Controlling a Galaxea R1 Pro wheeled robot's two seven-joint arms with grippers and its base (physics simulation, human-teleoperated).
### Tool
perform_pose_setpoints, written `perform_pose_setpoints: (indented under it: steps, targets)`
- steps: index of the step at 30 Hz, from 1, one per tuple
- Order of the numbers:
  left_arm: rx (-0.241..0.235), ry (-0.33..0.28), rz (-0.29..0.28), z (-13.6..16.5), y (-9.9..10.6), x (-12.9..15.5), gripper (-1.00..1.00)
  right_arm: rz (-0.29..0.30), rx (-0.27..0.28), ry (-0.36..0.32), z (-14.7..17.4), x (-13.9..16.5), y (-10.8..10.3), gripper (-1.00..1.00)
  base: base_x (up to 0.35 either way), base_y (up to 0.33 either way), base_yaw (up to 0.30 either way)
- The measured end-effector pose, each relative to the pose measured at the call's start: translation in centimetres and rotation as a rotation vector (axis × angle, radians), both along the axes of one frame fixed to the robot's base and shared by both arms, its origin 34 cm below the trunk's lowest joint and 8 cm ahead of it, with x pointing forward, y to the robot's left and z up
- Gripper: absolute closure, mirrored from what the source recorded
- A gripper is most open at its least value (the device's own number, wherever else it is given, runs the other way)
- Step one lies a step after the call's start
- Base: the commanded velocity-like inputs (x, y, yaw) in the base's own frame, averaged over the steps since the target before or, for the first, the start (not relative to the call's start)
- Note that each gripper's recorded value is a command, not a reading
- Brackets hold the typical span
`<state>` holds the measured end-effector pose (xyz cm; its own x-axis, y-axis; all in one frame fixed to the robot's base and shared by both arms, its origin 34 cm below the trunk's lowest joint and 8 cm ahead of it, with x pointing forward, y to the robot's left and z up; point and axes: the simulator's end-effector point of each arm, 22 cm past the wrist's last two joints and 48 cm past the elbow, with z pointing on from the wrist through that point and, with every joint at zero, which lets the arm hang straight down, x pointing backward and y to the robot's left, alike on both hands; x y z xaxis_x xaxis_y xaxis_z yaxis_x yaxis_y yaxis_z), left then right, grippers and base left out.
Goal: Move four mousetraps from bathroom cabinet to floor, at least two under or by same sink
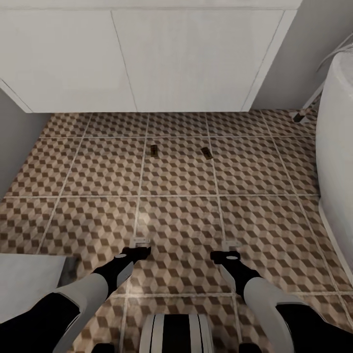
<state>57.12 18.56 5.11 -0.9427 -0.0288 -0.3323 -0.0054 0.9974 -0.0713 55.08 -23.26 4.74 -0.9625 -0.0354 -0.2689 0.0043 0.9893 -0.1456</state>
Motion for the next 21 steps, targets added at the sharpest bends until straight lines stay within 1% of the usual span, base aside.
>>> perform_pose_setpoints:
  steps: [6, 17, 21]
  targets:
    - [0.000, -0.001, 0.000, 0.01, 0.01, 0.00, -1.00, 0.000, -0.001, 0.000, 0.02, 0.01, -0.07, -1.00, -0.079, 0.000, 0.000]
    - [0.002, -0.001, 0.001, 0.01, 0.08, -0.03, -1.00, 0.000, -0.001, 0.000, 0.02, 0.01, -0.09, -1.00, -0.017, 0.000, 0.000]
    - [0.003, -0.016, 0.001, 0.84, 0.09, 0.66, -1.00, 0.000, -0.001, -0.017, 0.84, 0.75, -0.09, -1.00, -0.003, 0.000, 0.000]
